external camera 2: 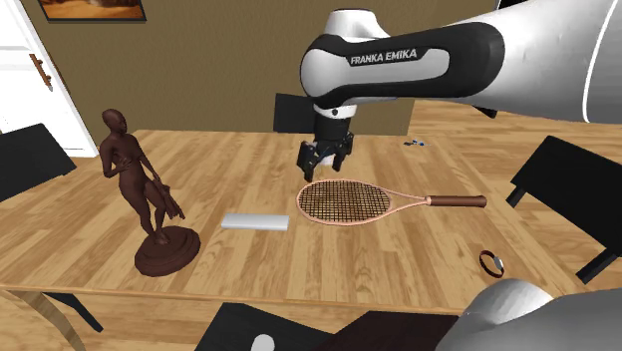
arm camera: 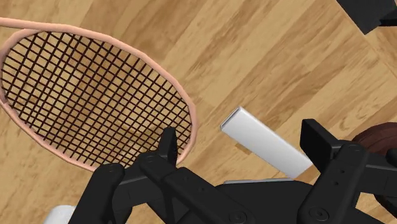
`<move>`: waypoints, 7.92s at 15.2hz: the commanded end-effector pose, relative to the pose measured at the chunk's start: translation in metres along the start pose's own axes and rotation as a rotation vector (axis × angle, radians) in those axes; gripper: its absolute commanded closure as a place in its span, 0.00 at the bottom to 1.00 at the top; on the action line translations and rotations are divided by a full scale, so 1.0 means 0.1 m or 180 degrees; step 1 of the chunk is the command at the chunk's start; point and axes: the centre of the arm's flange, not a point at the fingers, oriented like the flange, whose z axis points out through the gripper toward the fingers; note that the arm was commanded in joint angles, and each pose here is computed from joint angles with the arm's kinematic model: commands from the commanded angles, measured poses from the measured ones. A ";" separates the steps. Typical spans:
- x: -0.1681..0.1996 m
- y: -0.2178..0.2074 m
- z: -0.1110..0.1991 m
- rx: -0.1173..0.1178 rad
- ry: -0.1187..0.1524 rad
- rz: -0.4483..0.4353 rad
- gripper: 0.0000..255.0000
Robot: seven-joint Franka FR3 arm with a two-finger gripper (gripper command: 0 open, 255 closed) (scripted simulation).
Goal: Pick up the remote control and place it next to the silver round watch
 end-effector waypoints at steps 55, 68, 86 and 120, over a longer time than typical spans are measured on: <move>1.86 -1.10 2.12 -0.0043 -0.0425 -0.2023 1.00; 1.84 -1.05 1.49 -0.0043 -0.0425 -0.2023 1.00; 0.11 0.56 1.19 -0.0043 -0.0425 -0.2023 1.00; -2.39 2.88 1.17 -0.0043 -0.0425 -0.2023 1.00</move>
